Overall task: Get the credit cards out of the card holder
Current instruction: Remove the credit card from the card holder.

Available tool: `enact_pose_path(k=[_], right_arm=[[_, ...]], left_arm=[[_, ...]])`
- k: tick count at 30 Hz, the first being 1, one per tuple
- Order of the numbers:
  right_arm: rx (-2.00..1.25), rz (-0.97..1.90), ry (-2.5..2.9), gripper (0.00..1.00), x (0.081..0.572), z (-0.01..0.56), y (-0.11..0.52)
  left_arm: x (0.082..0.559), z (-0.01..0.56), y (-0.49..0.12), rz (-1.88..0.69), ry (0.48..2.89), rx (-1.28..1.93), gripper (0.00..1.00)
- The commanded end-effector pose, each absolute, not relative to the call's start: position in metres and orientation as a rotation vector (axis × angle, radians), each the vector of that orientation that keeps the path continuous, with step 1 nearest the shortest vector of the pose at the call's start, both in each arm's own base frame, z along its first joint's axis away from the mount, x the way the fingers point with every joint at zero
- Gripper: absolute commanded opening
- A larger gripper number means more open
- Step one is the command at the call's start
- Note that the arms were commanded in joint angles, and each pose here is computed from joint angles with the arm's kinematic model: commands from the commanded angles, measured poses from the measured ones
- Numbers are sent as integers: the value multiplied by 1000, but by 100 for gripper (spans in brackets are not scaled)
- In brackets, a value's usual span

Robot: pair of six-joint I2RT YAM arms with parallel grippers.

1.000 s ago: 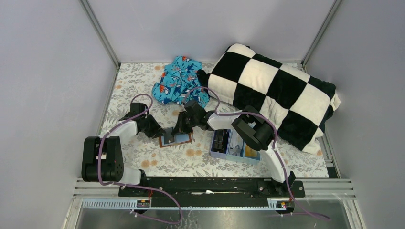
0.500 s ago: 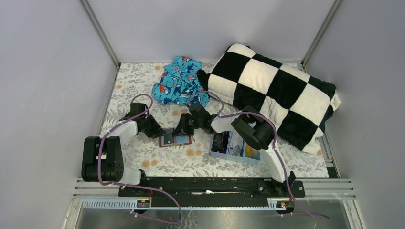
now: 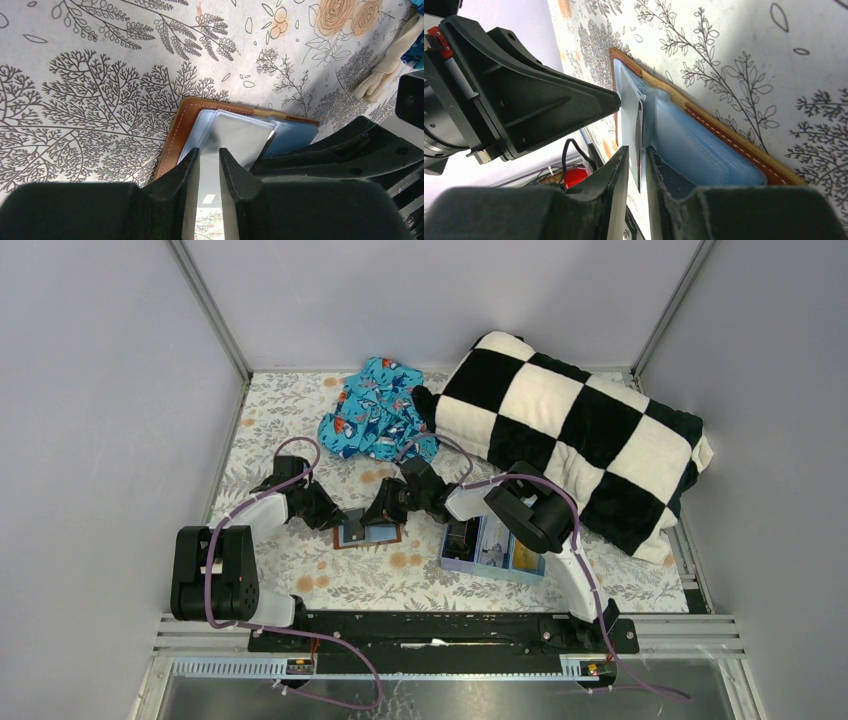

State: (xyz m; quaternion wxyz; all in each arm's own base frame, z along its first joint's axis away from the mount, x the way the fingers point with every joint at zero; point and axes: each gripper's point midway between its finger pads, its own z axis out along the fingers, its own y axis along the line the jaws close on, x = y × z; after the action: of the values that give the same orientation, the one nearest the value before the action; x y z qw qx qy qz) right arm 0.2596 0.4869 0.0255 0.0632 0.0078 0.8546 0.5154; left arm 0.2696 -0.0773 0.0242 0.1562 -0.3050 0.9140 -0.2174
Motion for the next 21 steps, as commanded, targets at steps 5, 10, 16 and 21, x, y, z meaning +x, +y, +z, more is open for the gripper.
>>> enact_pose_path(k=[5, 10, 16, 21], right_arm=[[41, 1632, 2521, 0, 265, 45, 487], [52, 1625, 2524, 0, 266, 43, 480], [66, 1610, 2535, 0, 265, 39, 464], [76, 1605, 2530, 0, 263, 42, 455]], left_arm=[[261, 16, -75, -587, 2648, -887, 25], [261, 16, -74, -575, 2643, -896, 25], [260, 16, -72, -557, 2645, -904, 25], [258, 13, -72, -558, 2652, -911, 25]])
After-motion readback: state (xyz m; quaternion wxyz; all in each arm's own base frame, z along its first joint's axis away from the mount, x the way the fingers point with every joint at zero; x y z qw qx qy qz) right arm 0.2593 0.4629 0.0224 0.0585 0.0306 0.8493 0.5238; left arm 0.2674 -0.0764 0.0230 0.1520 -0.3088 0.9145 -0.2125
